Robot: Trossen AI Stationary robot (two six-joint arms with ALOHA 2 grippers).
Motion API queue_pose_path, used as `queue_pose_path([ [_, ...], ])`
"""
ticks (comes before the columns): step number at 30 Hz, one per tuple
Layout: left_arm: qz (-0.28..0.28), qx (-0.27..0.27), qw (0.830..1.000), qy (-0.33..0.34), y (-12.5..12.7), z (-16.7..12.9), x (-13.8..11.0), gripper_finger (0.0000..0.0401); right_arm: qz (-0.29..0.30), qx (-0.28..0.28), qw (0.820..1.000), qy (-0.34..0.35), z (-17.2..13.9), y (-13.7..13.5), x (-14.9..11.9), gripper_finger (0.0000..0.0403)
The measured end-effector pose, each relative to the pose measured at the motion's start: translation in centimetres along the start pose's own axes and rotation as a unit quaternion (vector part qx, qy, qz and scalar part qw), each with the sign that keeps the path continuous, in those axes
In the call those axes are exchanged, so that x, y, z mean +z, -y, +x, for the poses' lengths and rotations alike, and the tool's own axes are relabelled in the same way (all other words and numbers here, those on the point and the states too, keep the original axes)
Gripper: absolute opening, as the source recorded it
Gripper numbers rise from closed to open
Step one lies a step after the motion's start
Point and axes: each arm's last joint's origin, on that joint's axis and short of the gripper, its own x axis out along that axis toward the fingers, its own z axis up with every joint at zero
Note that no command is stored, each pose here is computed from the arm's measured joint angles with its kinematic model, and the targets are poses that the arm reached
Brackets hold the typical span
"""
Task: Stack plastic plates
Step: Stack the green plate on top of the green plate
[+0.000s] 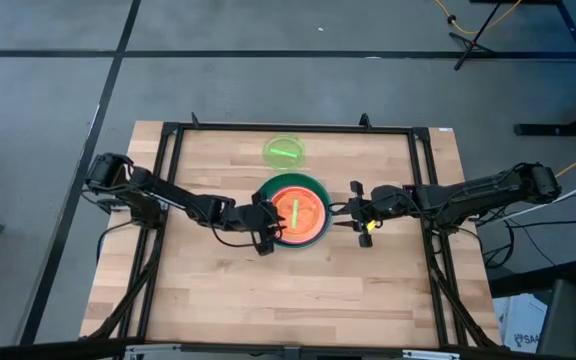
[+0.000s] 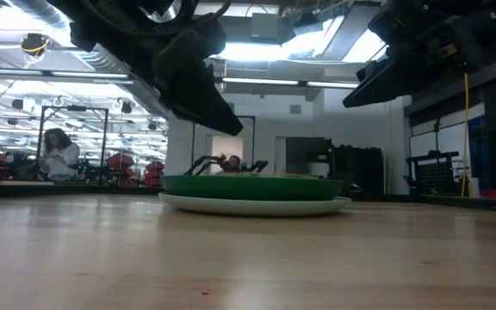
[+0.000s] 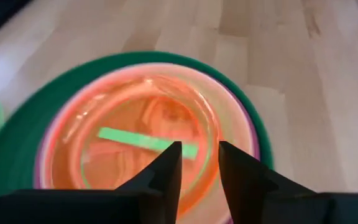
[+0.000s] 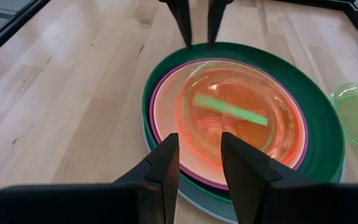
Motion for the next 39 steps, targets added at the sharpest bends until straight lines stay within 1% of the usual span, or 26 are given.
queue_pose_path([
  [4,0.003,-0.009,1.000,-0.007,0.9,-0.3,-0.4,0.0100,0.000,-0.010,1.000,-0.001,0.0,0.1,0.0,0.0110],
  [8,-0.005,0.008,1.000,-0.016,1.9,-0.8,-0.9,0.0098,0.012,-0.068,0.998,-0.001,0.0,0.4,0.1,0.0110],
  [12,-0.002,0.035,0.999,0.007,3.6,-1.6,-1.3,0.0098,0.030,-0.142,0.989,0.014,-0.1,0.9,0.4,0.0110],
  [14,-0.010,0.045,0.998,0.034,4.4,-1.9,-1.9,0.0098,0.032,-0.172,0.984,0.025,-0.2,1.1,0.6,0.0110],
  [16,-0.016,0.047,0.997,0.063,5.1,-2.3,-2.6,0.0098,0.027,-0.191,0.980,0.041,-0.3,1.6,1.0,0.0110],
  [18,-0.024,0.040,0.996,0.076,5.6,-2.7,-3.3,0.0098,0.033,-0.202,0.977,0.059,-0.4,2.3,1.3,0.0110],
  [21,-0.034,0.052,0.994,0.093,6.2,-3.3,-4.3,0.0098,0.053,-0.222,0.970,0.085,-0.5,3.7,1.6,0.0110],
  [25,-0.035,0.075,0.990,0.110,6.7,-3.8,-4.9,0.0098,0.077,-0.253,0.960,0.090,-0.3,6.1,1.2,0.0110],
  [28,-0.039,0.091,0.987,0.125,7.0,-4.1,-4.9,0.0098,0.093,-0.268,0.956,0.078,0.2,8.0,0.3,0.0110],
  [31,-0.039,0.092,0.987,0.125,6.9,-4.1,-4.9,0.0098,0.121,-0.281,0.950,0.054,1.0,10.2,-0.9,0.0110],
  [36,-0.039,0.092,0.987,0.125,6.9,-4.1,-4.9,0.0098,0.172,-0.270,0.947,0.014,2.8,14.0,-1.9,0.0110],
  [39,-0.039,0.092,0.987,0.125,6.9,-4.1,-4.9,0.0098,0.192,-0.258,0.947,-0.009,4.1,16.0,-2.0,0.0110],
])
